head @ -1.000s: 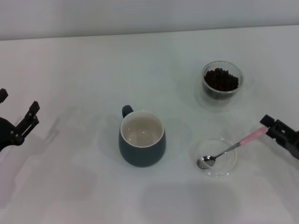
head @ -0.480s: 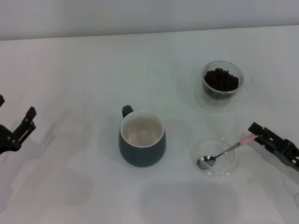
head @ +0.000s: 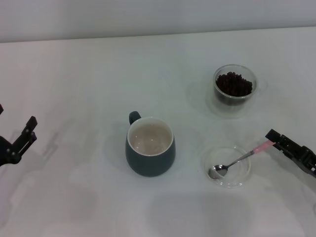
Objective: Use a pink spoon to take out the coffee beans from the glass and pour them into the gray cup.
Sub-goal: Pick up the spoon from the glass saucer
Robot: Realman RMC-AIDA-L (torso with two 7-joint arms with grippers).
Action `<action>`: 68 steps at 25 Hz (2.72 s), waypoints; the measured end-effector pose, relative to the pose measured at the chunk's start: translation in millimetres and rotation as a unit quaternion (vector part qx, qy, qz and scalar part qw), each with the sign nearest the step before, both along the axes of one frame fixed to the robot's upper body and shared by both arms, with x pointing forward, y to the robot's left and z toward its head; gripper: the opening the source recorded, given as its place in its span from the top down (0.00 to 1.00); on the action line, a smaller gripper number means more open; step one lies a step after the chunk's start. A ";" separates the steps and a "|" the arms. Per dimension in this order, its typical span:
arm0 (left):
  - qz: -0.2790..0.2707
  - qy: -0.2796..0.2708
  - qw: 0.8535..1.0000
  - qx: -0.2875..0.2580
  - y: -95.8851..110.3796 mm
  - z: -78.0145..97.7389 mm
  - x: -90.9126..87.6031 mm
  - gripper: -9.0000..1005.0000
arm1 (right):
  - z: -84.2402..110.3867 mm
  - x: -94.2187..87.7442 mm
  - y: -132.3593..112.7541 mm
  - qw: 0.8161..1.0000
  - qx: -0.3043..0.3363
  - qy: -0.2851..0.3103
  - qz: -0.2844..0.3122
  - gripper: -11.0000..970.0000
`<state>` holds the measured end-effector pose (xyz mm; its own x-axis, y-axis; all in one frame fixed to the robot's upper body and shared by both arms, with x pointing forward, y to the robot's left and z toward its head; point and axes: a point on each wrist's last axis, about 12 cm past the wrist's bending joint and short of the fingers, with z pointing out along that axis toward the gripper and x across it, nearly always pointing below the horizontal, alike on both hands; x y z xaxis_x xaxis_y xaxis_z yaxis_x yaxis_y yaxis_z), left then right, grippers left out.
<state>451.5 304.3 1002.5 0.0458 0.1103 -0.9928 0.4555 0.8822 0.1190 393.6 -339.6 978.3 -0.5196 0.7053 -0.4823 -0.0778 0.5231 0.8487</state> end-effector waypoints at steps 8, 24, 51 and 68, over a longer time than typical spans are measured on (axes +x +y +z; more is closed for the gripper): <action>-0.001 -0.006 1.000 -0.001 0.4 1.0 -1.4 0.20 | -1.3 3.1 3.5 1.000 -0.007 -0.002 0.002 0.36; -0.001 -0.007 1.000 -0.001 0.0 1.2 -1.2 0.20 | 1.7 3.9 8.5 1.000 0.007 -0.012 0.011 0.46; -0.001 -0.011 1.000 0.004 0.6 1.2 -3.2 0.20 | 0.9 6.6 14.8 1.000 0.018 -0.009 0.013 0.73; 0.008 -0.011 1.000 0.002 0.4 0.4 -3.7 0.20 | 24.0 20.5 7.8 0.996 0.028 -0.081 0.038 0.84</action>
<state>447.7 304.6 1002.9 0.0667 0.1152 -0.9911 0.4379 0.8891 0.1328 414.1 -331.7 1002.3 -0.4908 0.6954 -0.5249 -0.2541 0.4621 0.8497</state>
